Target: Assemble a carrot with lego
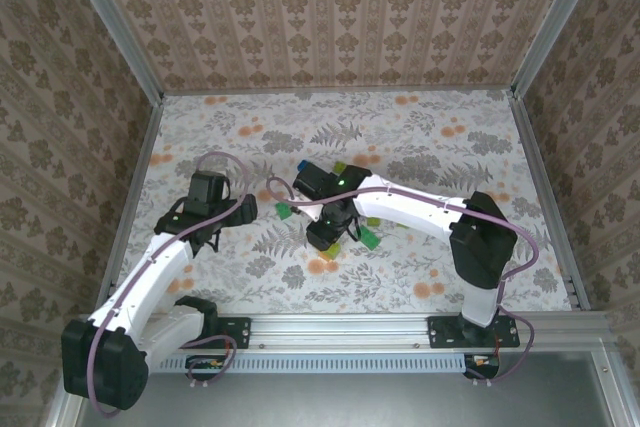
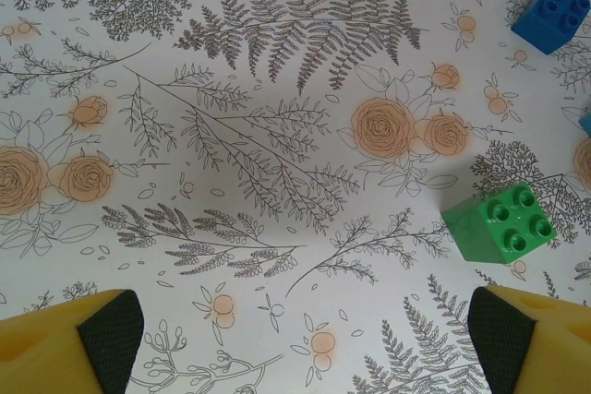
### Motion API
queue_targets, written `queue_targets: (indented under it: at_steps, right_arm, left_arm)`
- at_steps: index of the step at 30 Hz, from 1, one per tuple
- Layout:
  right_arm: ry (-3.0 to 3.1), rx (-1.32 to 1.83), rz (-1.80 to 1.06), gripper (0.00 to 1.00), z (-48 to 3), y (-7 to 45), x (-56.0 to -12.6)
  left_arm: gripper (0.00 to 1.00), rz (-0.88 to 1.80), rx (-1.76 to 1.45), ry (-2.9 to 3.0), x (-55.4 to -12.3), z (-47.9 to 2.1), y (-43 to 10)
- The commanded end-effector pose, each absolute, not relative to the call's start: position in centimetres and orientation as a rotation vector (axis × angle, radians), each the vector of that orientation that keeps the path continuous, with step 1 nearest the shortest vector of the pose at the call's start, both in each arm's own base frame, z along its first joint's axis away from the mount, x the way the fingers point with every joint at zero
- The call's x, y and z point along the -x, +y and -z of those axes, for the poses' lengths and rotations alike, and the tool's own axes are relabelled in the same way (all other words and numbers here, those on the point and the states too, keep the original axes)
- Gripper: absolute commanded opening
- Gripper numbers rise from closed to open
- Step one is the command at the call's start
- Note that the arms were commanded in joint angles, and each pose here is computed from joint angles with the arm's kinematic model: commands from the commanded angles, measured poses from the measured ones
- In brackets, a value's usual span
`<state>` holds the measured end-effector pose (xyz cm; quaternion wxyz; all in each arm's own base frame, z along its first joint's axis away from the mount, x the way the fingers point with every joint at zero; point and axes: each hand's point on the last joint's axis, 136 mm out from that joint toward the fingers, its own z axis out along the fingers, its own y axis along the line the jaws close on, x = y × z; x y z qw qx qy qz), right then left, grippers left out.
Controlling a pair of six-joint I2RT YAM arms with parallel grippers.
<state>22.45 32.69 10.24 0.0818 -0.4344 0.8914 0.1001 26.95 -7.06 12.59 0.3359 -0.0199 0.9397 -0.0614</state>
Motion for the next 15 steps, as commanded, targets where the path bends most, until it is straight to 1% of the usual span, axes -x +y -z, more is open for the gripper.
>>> queue_targets:
  at_steps: [1,15]
  right_arm:
    - [2.749,1.332,-0.184,0.37,-7.8,31.0,-21.1]
    - [2.803,1.264,-0.183,0.37,-4.7,29.1,-19.3]
  left_arm:
    - [0.94,0.169,0.078,2.448,-27.0,-13.2,-7.0]
    - [0.94,0.186,0.070,2.440,-27.1,-13.4,-7.2]
